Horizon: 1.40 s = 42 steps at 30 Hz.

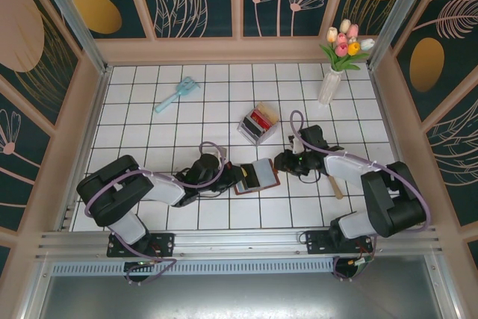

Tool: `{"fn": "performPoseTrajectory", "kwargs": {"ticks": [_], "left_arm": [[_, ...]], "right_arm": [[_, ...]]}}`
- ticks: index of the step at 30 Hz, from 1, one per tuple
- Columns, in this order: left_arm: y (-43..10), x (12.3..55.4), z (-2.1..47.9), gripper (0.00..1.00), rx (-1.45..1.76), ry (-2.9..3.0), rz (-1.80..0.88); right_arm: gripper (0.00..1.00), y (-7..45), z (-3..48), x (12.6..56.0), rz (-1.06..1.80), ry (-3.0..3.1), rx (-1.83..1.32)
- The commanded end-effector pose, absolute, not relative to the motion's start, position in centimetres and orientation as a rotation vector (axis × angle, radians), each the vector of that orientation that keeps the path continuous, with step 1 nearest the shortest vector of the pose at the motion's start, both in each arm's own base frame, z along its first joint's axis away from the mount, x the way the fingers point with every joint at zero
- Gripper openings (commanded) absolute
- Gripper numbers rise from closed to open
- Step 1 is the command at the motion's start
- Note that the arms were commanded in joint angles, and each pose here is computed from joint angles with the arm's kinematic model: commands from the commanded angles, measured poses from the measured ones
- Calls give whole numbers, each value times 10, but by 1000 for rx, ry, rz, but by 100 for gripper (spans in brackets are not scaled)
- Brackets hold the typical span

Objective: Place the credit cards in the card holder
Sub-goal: Insert the credit card into the card slot.

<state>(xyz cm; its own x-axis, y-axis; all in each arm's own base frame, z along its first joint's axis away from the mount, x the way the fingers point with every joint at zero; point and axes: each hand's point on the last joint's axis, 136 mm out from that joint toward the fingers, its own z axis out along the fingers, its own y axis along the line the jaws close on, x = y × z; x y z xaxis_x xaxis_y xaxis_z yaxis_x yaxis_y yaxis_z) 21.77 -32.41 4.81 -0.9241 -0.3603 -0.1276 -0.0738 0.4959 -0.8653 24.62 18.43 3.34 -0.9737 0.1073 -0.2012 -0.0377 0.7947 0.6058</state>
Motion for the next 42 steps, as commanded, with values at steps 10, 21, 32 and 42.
{"fn": "performPoseTrajectory", "kwargs": {"ticks": [10,21,32,42], "left_arm": [[-340,226,52,0,-373,2423,-1428],[-341,224,39,1,-435,2449,-1450],[-322,214,32,1,-652,2487,-1428],[-339,221,43,3,-562,2506,-1428]], "right_arm": [[25,197,23,240,957,2784,-29],[19,202,18,236,933,2812,-54],[19,197,20,243,865,2807,-33],[19,202,19,243,895,2811,-34]]}}
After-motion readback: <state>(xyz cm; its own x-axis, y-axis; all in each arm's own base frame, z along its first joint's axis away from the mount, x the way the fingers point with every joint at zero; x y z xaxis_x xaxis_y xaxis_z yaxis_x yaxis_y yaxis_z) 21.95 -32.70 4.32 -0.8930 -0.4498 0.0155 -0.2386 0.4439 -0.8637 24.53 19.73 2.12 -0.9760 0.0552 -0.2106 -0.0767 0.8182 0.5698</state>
